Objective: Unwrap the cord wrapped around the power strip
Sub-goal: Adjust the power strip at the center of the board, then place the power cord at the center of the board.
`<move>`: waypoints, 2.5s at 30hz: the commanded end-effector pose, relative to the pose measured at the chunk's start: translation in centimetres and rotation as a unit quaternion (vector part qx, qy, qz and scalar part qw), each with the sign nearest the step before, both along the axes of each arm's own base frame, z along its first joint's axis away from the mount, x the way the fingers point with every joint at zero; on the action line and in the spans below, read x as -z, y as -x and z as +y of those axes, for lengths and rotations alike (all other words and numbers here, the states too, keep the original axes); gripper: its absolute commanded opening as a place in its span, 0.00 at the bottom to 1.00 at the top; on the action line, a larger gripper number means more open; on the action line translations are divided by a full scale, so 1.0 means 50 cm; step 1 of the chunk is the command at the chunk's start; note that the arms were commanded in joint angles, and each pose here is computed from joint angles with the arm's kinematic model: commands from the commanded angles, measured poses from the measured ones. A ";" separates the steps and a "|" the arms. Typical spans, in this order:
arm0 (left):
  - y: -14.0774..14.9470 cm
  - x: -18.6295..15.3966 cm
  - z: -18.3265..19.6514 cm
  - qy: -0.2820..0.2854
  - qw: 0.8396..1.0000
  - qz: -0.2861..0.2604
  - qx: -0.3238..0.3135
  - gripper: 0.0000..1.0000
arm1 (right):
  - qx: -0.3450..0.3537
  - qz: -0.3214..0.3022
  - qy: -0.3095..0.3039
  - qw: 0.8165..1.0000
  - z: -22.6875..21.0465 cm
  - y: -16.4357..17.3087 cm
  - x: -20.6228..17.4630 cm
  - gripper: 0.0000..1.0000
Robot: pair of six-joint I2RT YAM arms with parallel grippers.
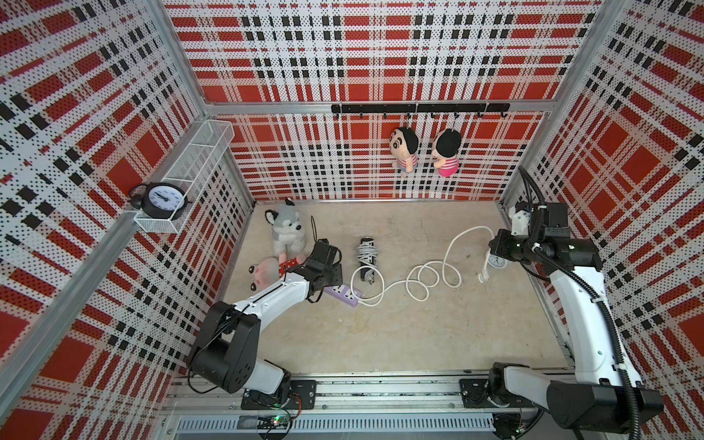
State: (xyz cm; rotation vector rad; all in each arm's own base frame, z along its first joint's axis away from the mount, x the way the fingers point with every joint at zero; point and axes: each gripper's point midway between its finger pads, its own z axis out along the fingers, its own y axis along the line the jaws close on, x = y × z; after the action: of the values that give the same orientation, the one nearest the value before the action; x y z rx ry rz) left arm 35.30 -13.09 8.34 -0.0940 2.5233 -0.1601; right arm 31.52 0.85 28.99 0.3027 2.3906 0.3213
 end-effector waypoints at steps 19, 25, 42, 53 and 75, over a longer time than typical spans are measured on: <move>0.111 0.102 0.126 -0.051 0.990 0.091 -0.096 0.60 | -0.002 0.031 0.137 0.990 -0.080 -0.008 0.033 0.00; 0.157 0.086 0.181 -0.032 0.984 0.089 -0.153 0.58 | 0.035 0.094 0.209 0.973 -0.145 0.008 0.062 0.00; 0.138 -0.126 0.236 0.039 0.974 -0.042 -0.219 0.66 | 0.012 0.152 0.145 0.978 -0.128 0.055 0.164 0.00; 0.010 -0.162 0.049 0.091 0.988 -0.076 -0.102 0.69 | -0.040 0.199 0.084 0.976 -0.081 0.044 0.260 0.00; -0.033 -0.098 0.007 0.071 0.995 -0.062 -0.043 0.70 | -0.025 0.338 0.177 0.924 -0.148 0.019 0.416 0.38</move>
State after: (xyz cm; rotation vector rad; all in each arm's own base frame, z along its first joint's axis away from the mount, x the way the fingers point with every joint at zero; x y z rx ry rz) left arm 36.59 -12.41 13.51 -0.2695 2.3868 -0.2738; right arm 29.43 -6.77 7.46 0.2176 3.1059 -0.2562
